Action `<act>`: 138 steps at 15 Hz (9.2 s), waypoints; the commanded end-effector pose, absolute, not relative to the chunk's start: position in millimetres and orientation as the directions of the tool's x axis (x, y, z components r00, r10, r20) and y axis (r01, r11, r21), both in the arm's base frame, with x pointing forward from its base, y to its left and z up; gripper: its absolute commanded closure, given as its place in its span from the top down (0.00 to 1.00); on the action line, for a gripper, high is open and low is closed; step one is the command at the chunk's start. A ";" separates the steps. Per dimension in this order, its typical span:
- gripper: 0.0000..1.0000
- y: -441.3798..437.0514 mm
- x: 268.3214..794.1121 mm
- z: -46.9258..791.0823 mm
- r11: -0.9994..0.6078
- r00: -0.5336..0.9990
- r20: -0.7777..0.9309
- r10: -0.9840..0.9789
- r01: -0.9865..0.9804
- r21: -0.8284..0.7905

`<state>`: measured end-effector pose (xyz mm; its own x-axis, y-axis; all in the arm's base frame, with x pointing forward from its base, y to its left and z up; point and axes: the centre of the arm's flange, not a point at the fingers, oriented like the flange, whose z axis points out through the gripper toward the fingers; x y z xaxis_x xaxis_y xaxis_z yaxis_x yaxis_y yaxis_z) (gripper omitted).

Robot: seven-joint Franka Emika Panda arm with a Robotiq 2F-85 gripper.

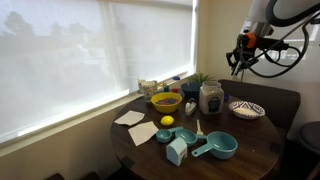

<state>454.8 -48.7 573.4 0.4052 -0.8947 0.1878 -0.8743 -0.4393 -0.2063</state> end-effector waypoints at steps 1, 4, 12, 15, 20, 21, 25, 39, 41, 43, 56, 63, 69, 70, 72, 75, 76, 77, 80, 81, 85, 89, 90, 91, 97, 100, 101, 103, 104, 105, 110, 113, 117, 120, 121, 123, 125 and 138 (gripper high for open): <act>0.03 -51.0 480.3 570.1 -0.395 0.346 0.229 -0.910 -0.891 -0.225; 0.03 -50.9 497.5 566.5 -0.382 0.310 0.282 -0.908 -0.888 -0.255; 0.03 -26.3 533.9 560.2 -0.430 0.286 0.455 -0.843 -0.867 -0.252; 0.03 -10.1 540.1 556.1 -0.458 0.296 0.514 -0.805 -0.861 -0.221; 0.03 22.3 543.8 546.8 -0.550 0.350 0.637 -0.687 -0.823 -0.141; 0.03 29.4 543.4 545.2 -0.565 0.361 0.651 -0.668 -0.815 -0.128; 0.03 50.7 537.0 536.6 -0.618 0.395 0.733 -0.553 -0.785 -0.044; 0.03 76.0 516.6 517.7 -0.626 0.396 0.858 -0.328 -0.771 0.116; 0.03 77.7 515.3 518.0 -0.618 0.382 0.873 -0.305 -0.777 0.124; 0.03 79.4 514.4 519.3 -0.610 0.366 0.887 -0.282 -0.782 0.129; 0.03 92.7 513.8 529.0 -0.594 0.315 0.928 -0.197 -0.792 0.143; 0.03 91.6 512.3 526.8 -0.592 0.337 0.928 -0.158 -0.785 0.184; 0.03 98.6 512.2 513.0 -0.614 0.408 0.913 0.029 -0.713 0.338; 0.03 99.4 512.1 510.4 -0.612 0.411 0.911 0.040 -0.710 0.348; 0.03 103.1 513.1 505.7 -0.608 0.409 0.911 0.052 -0.711 0.353; 0.03 106.2 514.3 502.6 -0.587 0.412 0.908 0.073 -0.719 0.373; 0.03 107.1 514.6 501.9 -0.573 0.413 0.907 0.080 -0.725 0.381; 0.03 108.5 515.1 500.7 -0.553 0.415 0.905 0.091 -0.735 0.392; 0.03 110.6 514.8 496.1 -0.495 0.429 0.895 0.119 -0.756 0.428; 0.03 112.3 514.9 494.3 -0.483 0.431 0.894 0.125 -0.761 0.434; 0.03 116.4 516.7 489.6 -0.434 0.424 0.897 0.123 -0.790 0.433; 0.03 111.7 518.7 496.6 -0.410 0.393 0.917 0.074 -0.826 0.387; 0.03 109.0 518.2 499.9 -0.404 0.393 0.918 0.054 -0.832 0.380; 0.03 105.2 516.7 506.8 -0.409 0.394 0.919 -0.009 -0.840 0.356; 0.03 91.8 506.0 543.8 -0.450 0.383 0.866 -0.320 -0.866 0.218; 0.03 96.2 499.7 562.8 -0.480 0.373 0.818 -0.438 -0.866 0.138; 0.03 99.5 498.1 567.6 -0.499 0.374 0.803 -0.464 -0.859 0.111; 0.03 110.4 496.9 574.9 -0.552 0.402 0.764 -0.505 -0.831 0.072; 0.03 117.5 496.8 577.1 -0.582 0.423 0.749 -0.510 -0.811 0.062; 0.13 111.6 498.3 569.4 -0.537 0.387 0.788 -0.478 -0.839 0.087; 0.03 118.2 497.1 572.9 -0.567 0.404 0.770 -0.494 -0.821 0.067; 0.03 139.6 501.1 565.7 -0.642 0.431 0.705 -0.562 -0.766 -0.044; 0.03 174.0 500.3 555.0 -0.727 0.509 0.610 -0.607 -0.667 -0.167; 0.03 192.5 495.5 534.1 -0.786 0.623 0.521 -0.584 -0.594 -0.171; 0.03 196.9 494.4 525.2 -0.802 0.659 0.487 -0.573 -0.574 -0.168; 0.03 202.7 491.9 502.4 -0.828 0.732 0.409 -0.544 -0.546 -0.124; 0.03 203.3 487.0 480.4 -0.852 0.796 0.329 -0.507 -0.521 -0.053; 0.03 161.5 479.5 389.9 -0.861 0.845 0.317 -0.432 -0.491 0.136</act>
